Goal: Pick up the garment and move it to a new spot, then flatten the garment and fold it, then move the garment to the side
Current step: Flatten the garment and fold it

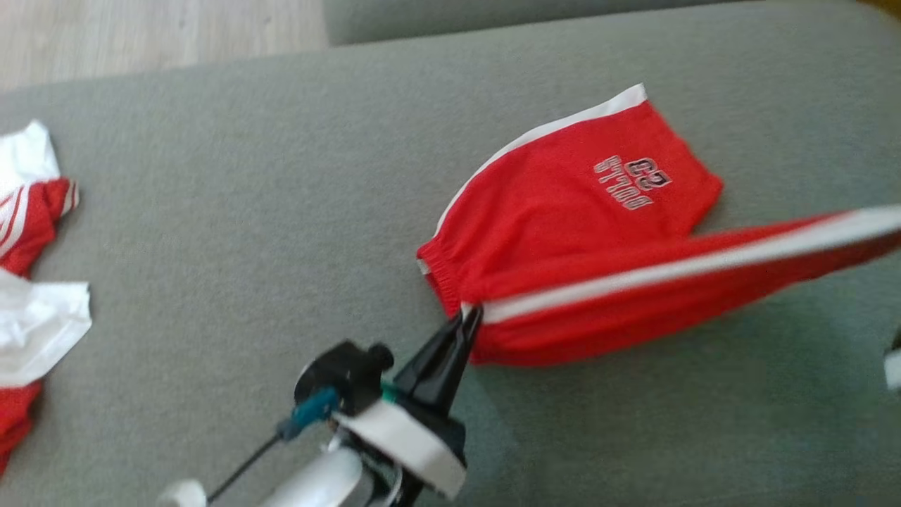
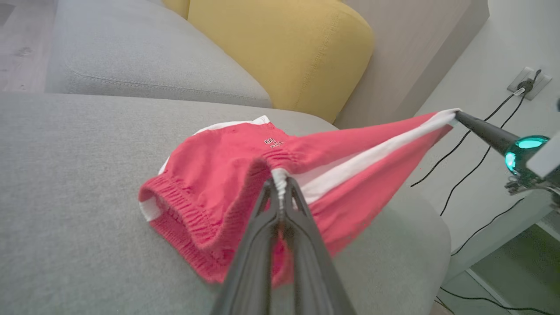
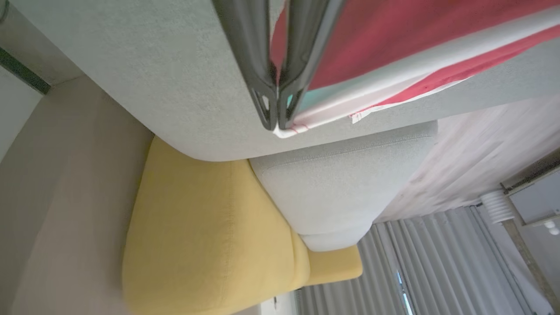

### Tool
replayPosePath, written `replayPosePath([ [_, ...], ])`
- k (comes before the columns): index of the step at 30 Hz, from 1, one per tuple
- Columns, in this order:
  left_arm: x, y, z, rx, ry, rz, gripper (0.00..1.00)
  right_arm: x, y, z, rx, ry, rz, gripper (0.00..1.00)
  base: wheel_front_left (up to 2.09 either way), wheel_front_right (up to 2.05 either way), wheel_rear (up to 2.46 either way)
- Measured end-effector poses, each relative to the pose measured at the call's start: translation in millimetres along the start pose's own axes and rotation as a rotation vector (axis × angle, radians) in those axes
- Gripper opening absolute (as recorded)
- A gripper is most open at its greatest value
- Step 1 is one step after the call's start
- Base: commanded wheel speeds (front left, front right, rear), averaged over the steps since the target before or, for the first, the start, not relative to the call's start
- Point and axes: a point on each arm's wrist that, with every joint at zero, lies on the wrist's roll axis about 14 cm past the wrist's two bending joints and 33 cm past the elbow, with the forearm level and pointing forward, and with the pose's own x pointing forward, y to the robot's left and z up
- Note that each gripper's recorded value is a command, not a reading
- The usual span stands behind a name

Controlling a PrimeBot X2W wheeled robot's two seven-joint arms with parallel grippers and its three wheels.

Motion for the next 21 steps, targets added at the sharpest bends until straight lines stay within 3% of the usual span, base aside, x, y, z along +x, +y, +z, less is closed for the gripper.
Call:
replayPosePath([
  [8, 14.6, 48.9, 6.6, -0.011, -0.007, 0.104, 0.0, 78.7, 54.1, -13.2, -0.059, 0.086, 0.157, 0.0, 0.0, 0.0, 0.0],
  [21, 45.9, 93.0, 13.5, -0.003, 0.014, 0.156, 0.0, 162.5, 97.1, -52.9, -0.164, 0.244, 0.261, 0.0, 0.0, 0.0, 0.0],
])
